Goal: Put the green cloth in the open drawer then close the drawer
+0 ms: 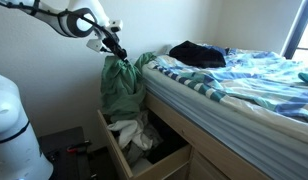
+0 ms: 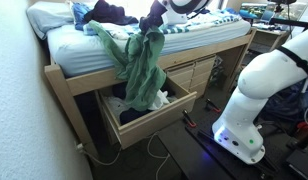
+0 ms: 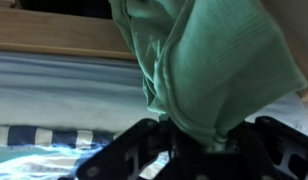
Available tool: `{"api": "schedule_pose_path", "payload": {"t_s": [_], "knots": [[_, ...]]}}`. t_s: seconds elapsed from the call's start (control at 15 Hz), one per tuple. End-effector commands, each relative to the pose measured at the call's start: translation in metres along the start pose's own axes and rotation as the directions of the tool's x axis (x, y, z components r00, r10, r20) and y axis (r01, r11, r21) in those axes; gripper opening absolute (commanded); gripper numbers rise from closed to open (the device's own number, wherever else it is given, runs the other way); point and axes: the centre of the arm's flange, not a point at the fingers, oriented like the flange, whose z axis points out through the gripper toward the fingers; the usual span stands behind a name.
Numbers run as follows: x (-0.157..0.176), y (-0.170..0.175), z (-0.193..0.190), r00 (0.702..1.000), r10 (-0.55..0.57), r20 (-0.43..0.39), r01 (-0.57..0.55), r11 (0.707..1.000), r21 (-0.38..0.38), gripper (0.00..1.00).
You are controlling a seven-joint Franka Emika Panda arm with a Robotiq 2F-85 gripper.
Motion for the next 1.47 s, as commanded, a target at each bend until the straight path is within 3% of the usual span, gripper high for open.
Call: {"api": "schedule_pose_path", "payload": {"t_s": [0.0, 0.6, 1.2, 1.27, 1.4], "knots": [[-0.011, -0.001, 0.038, 0.997, -0.032, 0.067, 0.028, 0.998, 0.059, 0.06], [-0.065, -0.004, 0.135, 0.958, 0.017, 0.287, -0.047, 0.994, 0.098, 0.06], [-0.094, -0.014, 0.18, 0.904, 0.014, 0.428, -0.059, 0.994, 0.092, 0.06], [-0.097, -0.011, 0.175, 0.905, 0.03, 0.424, -0.065, 0.996, 0.068, 0.22], [-0.098, -0.014, 0.179, 0.902, 0.025, 0.431, -0.061, 0.996, 0.07, 0.22]]}}
